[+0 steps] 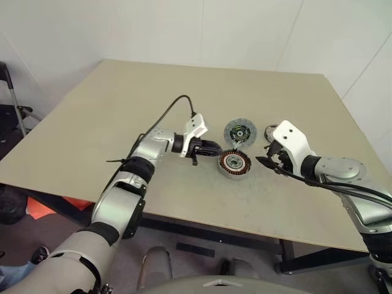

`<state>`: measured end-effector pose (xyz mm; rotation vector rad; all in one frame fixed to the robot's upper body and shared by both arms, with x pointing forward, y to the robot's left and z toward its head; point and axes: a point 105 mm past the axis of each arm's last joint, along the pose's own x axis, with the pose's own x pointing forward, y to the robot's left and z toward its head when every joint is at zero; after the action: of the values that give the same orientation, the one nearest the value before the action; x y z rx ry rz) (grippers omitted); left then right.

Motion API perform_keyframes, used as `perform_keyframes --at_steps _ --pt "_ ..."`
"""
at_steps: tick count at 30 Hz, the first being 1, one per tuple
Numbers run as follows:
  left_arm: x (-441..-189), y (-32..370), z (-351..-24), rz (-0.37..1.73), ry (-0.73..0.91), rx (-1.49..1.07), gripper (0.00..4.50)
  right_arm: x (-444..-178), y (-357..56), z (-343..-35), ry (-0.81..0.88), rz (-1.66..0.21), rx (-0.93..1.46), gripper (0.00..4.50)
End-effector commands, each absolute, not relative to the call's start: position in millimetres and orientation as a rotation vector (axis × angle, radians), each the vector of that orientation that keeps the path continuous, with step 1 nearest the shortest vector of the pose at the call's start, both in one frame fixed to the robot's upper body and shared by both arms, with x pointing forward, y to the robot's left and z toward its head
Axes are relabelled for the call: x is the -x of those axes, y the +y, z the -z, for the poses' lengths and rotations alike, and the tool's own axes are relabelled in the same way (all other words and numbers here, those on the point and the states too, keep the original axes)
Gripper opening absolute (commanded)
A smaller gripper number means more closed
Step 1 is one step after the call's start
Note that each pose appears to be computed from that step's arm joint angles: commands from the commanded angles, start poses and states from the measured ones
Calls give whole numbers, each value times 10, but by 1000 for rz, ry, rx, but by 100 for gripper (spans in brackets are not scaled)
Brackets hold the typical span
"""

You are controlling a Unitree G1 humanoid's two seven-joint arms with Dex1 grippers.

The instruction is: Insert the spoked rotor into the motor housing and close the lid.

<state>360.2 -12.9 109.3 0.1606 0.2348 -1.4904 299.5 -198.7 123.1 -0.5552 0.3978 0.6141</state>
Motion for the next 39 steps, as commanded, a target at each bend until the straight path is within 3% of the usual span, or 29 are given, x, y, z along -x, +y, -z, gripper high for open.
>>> perform_keyframes --at_steps 1,7,39 --pt "-3577 -326 -1231 1538 176 -220 69 -2982 -1986 -1354 353 -591 597 205" --pt "-3512 -527 -1182 1578 171 -286 69 -2947 -2013 -1352 358 -567 597 205" --pt "-3630 -565 -1028 1460 181 -358 69 -2976 -1970 -1413 326 -549 589 205"
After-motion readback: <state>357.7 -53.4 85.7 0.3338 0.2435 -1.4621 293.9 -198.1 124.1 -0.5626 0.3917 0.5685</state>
